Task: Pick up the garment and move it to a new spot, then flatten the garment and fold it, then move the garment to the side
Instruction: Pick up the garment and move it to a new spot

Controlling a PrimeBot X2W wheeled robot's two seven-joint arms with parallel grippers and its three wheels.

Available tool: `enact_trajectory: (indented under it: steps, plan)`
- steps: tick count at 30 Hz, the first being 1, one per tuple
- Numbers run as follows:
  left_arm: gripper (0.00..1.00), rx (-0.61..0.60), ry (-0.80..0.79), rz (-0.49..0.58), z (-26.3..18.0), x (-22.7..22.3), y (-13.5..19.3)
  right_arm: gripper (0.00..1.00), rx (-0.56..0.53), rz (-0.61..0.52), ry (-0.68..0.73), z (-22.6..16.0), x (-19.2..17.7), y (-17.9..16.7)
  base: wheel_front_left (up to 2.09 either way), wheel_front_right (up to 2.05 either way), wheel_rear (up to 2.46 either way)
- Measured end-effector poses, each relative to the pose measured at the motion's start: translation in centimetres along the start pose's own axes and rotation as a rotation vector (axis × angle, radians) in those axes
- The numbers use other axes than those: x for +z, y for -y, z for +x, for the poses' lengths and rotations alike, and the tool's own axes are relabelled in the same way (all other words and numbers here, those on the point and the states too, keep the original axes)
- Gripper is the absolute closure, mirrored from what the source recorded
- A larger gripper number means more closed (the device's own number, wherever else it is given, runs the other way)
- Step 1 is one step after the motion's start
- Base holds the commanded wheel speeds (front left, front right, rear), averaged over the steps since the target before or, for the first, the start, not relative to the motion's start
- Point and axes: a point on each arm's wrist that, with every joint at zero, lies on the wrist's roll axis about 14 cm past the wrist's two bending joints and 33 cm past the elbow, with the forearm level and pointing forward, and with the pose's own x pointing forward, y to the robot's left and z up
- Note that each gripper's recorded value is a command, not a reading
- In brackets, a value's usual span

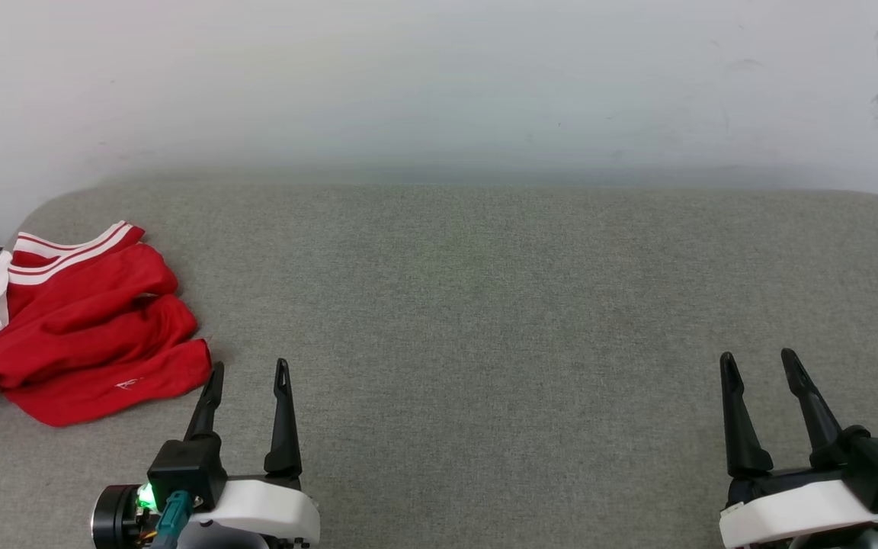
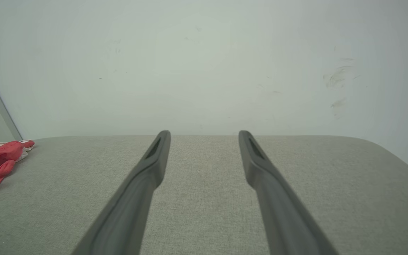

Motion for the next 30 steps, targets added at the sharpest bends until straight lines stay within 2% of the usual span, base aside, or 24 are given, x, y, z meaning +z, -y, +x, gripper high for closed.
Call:
enact_trajectory:
  steps: [15, 22, 30]
  plan:
    - [0.0, 0.029, -0.01, -0.003, -0.4, -0.3, -1.0, 0.0, 0.025, 0.014, -0.008, 0.4, -0.4, -0.9, 0.0, 0.0, 0.0]
    - [0.0, 0.094, -0.004, 0.007, -1.1, 0.1, -3.0, 0.0, 0.091, 0.018, -0.015, 1.5, -0.8, -3.0, 0.0, 0.0, 0.0]
    - [0.0, 0.218, -0.002, 0.019, -3.2, 0.5, -6.7, 0.0, 0.203, 0.041, -0.032, 3.0, -1.7, -6.8, 0.0, 0.0, 0.0]
